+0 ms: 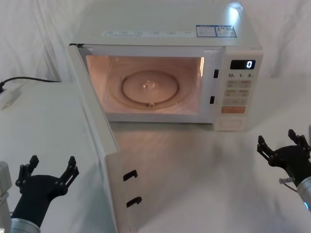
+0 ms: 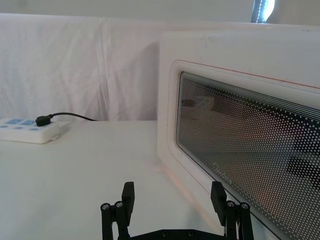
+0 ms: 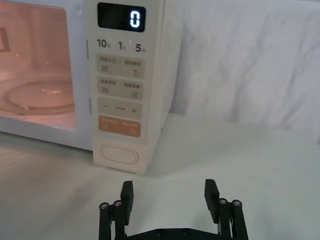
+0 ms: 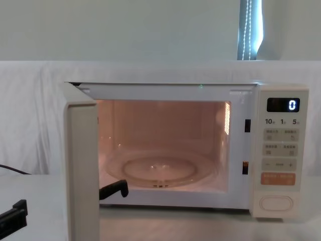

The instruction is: Press the button to open the microwave door with one hand; close the microwave door with the other hand.

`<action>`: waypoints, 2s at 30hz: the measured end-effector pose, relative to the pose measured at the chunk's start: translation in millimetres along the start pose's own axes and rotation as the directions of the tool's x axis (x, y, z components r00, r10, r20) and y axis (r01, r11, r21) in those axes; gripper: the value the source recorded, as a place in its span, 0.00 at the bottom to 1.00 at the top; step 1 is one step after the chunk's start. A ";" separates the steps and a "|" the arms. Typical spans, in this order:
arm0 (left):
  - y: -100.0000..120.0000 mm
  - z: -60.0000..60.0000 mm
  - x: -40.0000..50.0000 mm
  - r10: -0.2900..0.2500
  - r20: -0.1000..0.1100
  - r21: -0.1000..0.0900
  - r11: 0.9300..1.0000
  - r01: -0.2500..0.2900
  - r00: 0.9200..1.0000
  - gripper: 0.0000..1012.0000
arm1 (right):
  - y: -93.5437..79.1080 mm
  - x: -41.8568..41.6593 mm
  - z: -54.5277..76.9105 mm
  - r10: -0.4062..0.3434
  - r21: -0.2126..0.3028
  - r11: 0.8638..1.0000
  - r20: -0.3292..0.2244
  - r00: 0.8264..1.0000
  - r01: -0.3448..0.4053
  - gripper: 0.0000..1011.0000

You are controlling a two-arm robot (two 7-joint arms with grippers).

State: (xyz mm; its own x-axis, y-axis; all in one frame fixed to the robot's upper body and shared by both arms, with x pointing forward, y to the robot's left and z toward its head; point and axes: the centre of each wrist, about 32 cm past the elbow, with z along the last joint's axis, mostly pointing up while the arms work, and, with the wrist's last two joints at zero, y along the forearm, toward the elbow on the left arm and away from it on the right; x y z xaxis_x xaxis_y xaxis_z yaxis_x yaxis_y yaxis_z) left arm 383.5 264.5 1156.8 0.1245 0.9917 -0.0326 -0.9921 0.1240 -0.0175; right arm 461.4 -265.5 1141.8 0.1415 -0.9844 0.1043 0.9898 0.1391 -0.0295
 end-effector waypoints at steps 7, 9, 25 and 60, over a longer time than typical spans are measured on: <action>0.0 0.0 0.0 0.000 0.000 0.000 1.000 0.000 1.000 0.99 | -1.2 4.4 -2.1 -0.021 -0.003 1.000 0.002 1.000 0.021 0.99; 0.0 0.0 0.0 0.000 0.000 0.000 1.000 0.000 1.000 0.99 | -1.4 5.3 -2.1 -0.025 -0.004 1.000 0.003 1.000 0.025 0.99; 0.0 0.0 0.0 0.000 0.000 0.000 1.000 0.000 1.000 0.99 | -2.0 6.7 -2.7 -0.031 -0.007 0.999 0.007 0.999 0.031 0.99; 0.0 0.0 0.0 0.000 0.000 0.000 1.000 0.000 1.000 0.99 | -1.5 6.3 -2.4 -0.029 -0.007 1.000 0.007 1.000 0.029 0.99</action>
State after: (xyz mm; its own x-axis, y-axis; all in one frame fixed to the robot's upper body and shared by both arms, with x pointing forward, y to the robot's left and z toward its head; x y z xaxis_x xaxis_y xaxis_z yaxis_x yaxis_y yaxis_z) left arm 383.5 264.5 1156.8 0.1245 0.9917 -0.0326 -0.9921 0.1240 -0.0175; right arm 460.7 -272.1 1140.1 0.1129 -0.9873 0.1117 0.9934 0.1098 -0.0334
